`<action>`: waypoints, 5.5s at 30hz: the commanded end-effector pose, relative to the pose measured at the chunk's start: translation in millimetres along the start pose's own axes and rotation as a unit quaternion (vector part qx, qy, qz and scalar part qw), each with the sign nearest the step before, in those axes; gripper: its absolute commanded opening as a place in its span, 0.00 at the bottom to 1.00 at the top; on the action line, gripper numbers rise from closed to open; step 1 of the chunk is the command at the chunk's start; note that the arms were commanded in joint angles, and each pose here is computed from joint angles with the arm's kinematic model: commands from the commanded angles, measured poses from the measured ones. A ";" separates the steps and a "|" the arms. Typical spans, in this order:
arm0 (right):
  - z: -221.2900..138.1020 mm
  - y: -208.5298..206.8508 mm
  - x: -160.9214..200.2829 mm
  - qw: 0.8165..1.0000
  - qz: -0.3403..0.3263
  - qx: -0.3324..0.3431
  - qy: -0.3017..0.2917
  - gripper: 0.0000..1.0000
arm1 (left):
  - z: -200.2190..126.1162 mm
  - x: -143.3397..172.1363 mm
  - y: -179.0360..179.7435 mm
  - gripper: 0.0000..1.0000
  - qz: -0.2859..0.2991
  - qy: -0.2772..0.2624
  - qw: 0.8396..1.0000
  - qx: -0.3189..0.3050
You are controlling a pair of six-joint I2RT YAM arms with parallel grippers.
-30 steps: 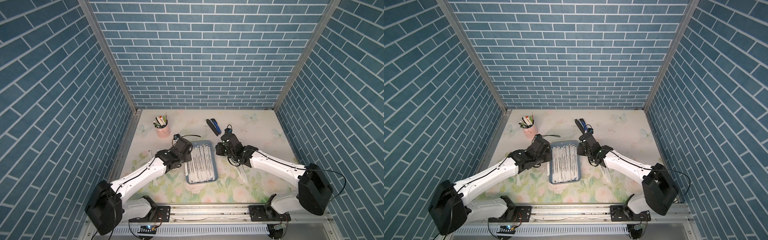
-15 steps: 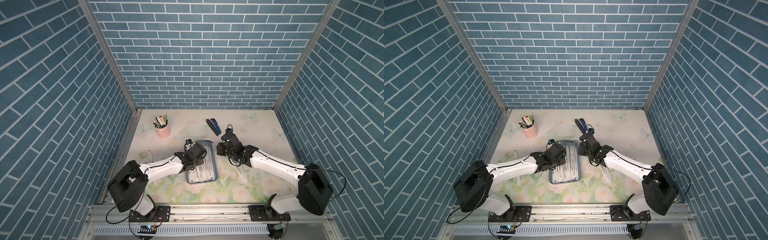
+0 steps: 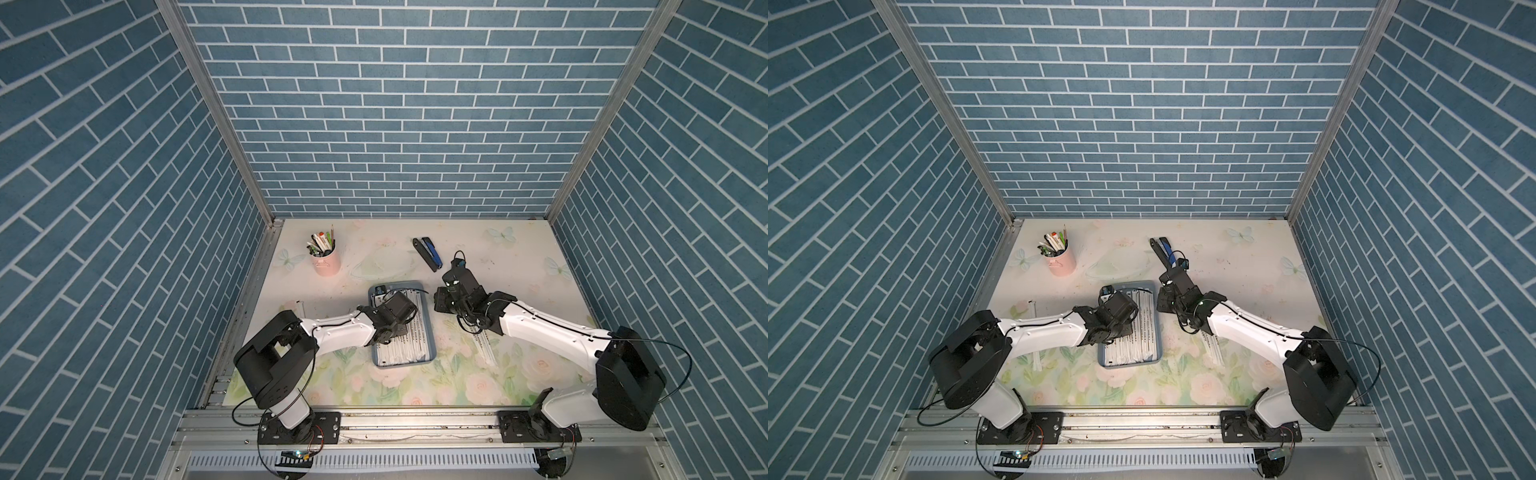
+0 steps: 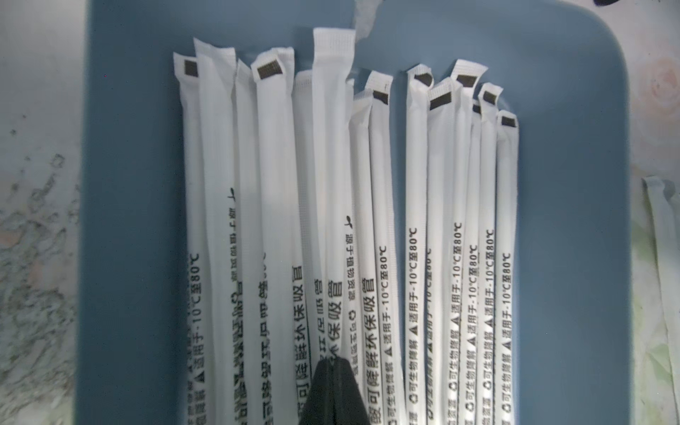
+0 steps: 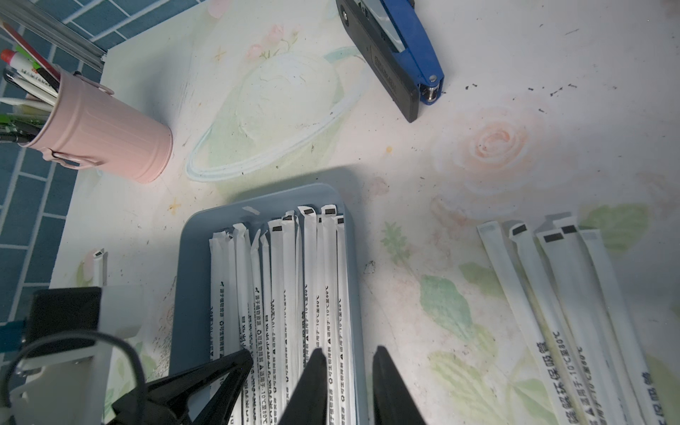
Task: Put the straws into the storage box
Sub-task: Place the straw in the storage box, then pick up the straw from the center of the board, then place the straw in the storage box, then pick up the straw from the center of the board.
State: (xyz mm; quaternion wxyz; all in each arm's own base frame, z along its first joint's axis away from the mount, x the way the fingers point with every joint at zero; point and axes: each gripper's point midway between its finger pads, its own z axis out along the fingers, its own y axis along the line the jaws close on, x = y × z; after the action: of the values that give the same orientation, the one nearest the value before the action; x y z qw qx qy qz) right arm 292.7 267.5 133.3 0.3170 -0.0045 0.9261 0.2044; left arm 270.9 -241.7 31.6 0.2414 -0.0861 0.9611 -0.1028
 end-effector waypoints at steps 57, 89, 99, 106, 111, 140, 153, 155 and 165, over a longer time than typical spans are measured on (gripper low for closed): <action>32.2 -131.8 74.6 0.951 -0.139 0.135 0.239 0.14 | -122.9 -124.6 38.9 0.74 0.030 -0.218 0.971 0.092; 35.1 85.4 60.5 0.995 -0.047 0.061 0.069 0.00 | -108.7 -102.7 73.7 0.71 -0.020 -0.192 0.981 0.035; 67.4 85.4 91.1 0.988 -0.081 0.064 0.119 0.00 | -105.4 -98.0 71.9 0.71 -0.016 -0.188 0.981 0.047; 77.8 89.9 97.3 0.984 -0.097 0.057 0.138 0.01 | -107.2 -98.7 71.7 0.70 -0.010 -0.189 0.981 0.046; 79.8 86.3 99.5 0.983 -0.102 0.063 0.142 0.05 | -107.5 -98.5 71.8 0.65 -0.011 -0.190 0.981 0.047; 29.7 64.9 20.0 0.996 -0.069 0.010 0.060 0.28 | -70.1 -73.8 229.0 0.40 -0.157 -0.090 0.973 -0.145; 22.7 40.6 21.9 0.997 -0.053 0.005 0.050 0.27 | -38.9 -63.5 250.9 0.34 -0.137 -0.018 0.974 -0.181; 22.9 38.9 23.2 0.997 -0.052 0.005 0.051 0.27 | -37.8 -62.8 252.9 0.34 -0.137 -0.015 0.973 -0.186; 23.1 39.5 21.0 0.997 -0.052 0.002 0.049 0.27 | -35.4 -60.9 260.2 0.36 -0.139 -0.010 0.970 -0.202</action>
State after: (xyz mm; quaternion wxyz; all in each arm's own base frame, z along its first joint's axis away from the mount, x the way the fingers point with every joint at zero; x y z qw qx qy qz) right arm 283.9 316.6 113.8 0.2735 -0.0533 0.9430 0.1817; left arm 271.7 22.1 22.3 0.2055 -0.2639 0.9409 0.0537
